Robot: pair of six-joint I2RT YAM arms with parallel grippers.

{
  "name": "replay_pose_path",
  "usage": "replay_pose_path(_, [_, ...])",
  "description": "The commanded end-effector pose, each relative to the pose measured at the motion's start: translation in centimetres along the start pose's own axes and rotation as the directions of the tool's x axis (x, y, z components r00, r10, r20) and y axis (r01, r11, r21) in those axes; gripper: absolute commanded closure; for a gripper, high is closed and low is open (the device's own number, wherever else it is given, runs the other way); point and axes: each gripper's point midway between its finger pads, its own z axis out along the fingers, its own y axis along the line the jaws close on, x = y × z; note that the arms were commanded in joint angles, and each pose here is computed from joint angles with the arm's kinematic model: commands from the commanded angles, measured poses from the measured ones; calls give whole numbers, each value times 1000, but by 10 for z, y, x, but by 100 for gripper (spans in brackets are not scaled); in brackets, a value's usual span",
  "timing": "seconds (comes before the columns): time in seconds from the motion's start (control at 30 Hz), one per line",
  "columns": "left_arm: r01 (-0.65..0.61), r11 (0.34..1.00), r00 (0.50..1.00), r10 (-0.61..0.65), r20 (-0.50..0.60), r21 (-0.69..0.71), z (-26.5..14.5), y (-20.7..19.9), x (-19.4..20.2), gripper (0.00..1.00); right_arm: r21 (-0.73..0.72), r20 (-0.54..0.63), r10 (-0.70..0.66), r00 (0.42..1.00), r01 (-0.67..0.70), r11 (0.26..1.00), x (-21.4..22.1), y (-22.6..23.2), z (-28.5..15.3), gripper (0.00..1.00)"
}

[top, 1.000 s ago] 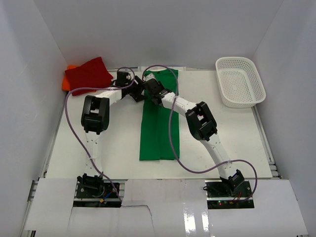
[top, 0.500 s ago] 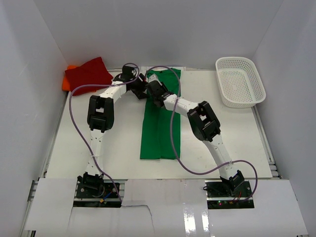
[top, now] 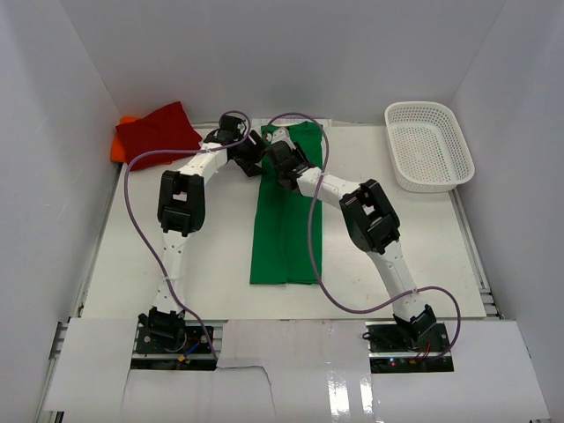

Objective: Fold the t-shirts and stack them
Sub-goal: Grab the bottom of the folded rectangular tshirt with both arms

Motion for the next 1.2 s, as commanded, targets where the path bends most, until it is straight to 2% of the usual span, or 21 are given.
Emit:
replay_pose_path(0.0, [41, 957, 998, -53, -35, -287, 23, 99, 16, 20, 60, 3, 132, 991, -132, 989, -13, -41, -9, 55])
replay_pose_path(0.23, [26, 959, 999, -35, -27, -283, 16, 98, 5, 20, -3, -109, 205, 973, -207, 978, 20, -41, -15, 54])
replay_pose_path(0.37, [28, 961, 999, -34, -17, -276, 9, 95, -6, 20, -57, -177, 257, 950, -270, 961, 34, -40, -34, 53])
replay_pose_path(0.47, [6, 964, 1000, -5, 4, -266, -2, 83, -18, 20, -89, -170, 313, 934, -331, 940, 25, -56, -62, 52])
replay_pose_path(0.6, [-58, 974, 997, 68, 37, -218, -35, 44, -33, 19, -231, -219, 330, 918, -378, 897, 26, -55, -104, 49])
replay_pose_path(0.7, [-166, 978, 975, 182, 127, -124, -105, -22, -41, 17, -353, -315, 285, 905, -391, 850, 51, -38, -142, 45])
replay_pose_path(0.77, [-210, 972, 965, 223, 141, -102, -139, -42, -34, 16, -398, -343, 258, 903, -389, 831, 60, -30, -169, 43])
replay_pose_path(0.8, [-260, 962, 948, 271, 165, -88, -171, -57, -25, 16, -415, -392, 211, 895, -377, 828, 86, -19, -180, 42])
replay_pose_path(0.83, [-275, 957, 942, 288, 170, -94, -187, -58, -18, 16, -448, -382, 205, 901, -374, 812, 88, -16, -197, 42])
replay_pose_path(0.9, [-317, 941, 924, 334, 184, -117, -217, -54, -3, 16, -493, -406, 192, 893, -391, 777, 104, -5, -216, 41])
replay_pose_path(0.93, [-330, 937, 918, 347, 190, -116, -244, -49, 18, 16, -510, -452, 157, 878, -399, 762, 134, 6, -227, 40])
replay_pose_path(1.0, [-351, 928, 909, 370, 192, -124, -268, -37, 42, 15, -554, -471, 191, 861, -457, 695, 142, 11, -248, 40])
replay_pose_path(1.07, [-343, 928, 916, 365, 167, -146, -290, -1, 85, 15, -580, -503, 176, 846, -481, 658, 169, 14, -267, 39])
replay_pose_path(1.17, [-293, 940, 948, 309, 76, -174, -292, 64, 147, 18, -587, -526, 179, 832, -507, 631, 189, 15, -281, 40])
